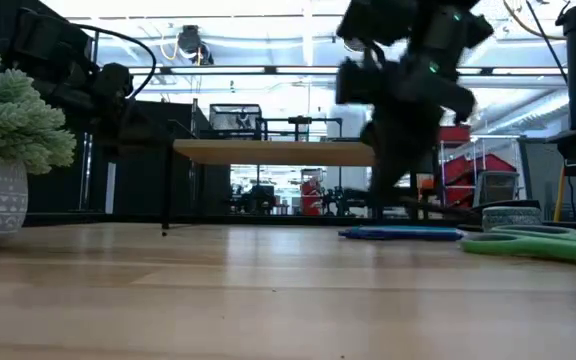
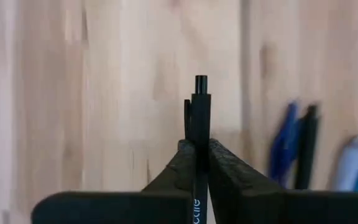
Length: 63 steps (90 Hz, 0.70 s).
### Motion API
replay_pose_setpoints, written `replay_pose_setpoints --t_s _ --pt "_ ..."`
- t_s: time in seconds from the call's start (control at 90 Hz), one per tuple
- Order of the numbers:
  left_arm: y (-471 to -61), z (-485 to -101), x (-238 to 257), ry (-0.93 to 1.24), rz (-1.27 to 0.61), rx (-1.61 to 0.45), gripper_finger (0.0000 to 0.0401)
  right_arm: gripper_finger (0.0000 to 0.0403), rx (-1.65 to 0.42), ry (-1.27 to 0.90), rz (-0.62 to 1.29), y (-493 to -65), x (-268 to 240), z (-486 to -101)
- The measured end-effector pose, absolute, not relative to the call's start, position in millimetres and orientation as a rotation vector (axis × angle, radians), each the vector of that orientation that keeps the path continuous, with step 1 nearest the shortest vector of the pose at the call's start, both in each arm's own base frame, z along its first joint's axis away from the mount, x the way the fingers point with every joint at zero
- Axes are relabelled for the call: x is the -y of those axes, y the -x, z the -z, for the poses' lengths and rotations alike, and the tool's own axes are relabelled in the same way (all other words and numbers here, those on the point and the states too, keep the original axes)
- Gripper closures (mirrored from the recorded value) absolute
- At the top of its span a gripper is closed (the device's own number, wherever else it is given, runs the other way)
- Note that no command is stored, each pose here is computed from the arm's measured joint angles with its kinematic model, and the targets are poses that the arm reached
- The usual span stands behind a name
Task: Pick and place office supplies into organizer
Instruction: Put the black pen into the desk organizer on the shelf
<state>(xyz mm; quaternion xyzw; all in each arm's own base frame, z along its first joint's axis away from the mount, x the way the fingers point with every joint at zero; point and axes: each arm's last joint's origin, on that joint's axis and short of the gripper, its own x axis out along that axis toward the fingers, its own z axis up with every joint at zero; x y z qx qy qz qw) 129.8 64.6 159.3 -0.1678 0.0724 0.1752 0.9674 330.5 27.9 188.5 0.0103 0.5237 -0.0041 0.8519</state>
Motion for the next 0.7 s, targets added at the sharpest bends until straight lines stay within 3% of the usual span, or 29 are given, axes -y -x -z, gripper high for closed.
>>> replay_pose_setpoints --t_s 0.411,0.7 --pt "-130 -159 -65 0.339 -0.354 -0.147 0.0391 0.0401 -0.539 0.092 0.103 -383 31 -294" --pt "-130 -159 -65 0.339 -0.354 -0.147 0.0391 0.0401 -0.04 0.203 0.292 -387 96 -359"
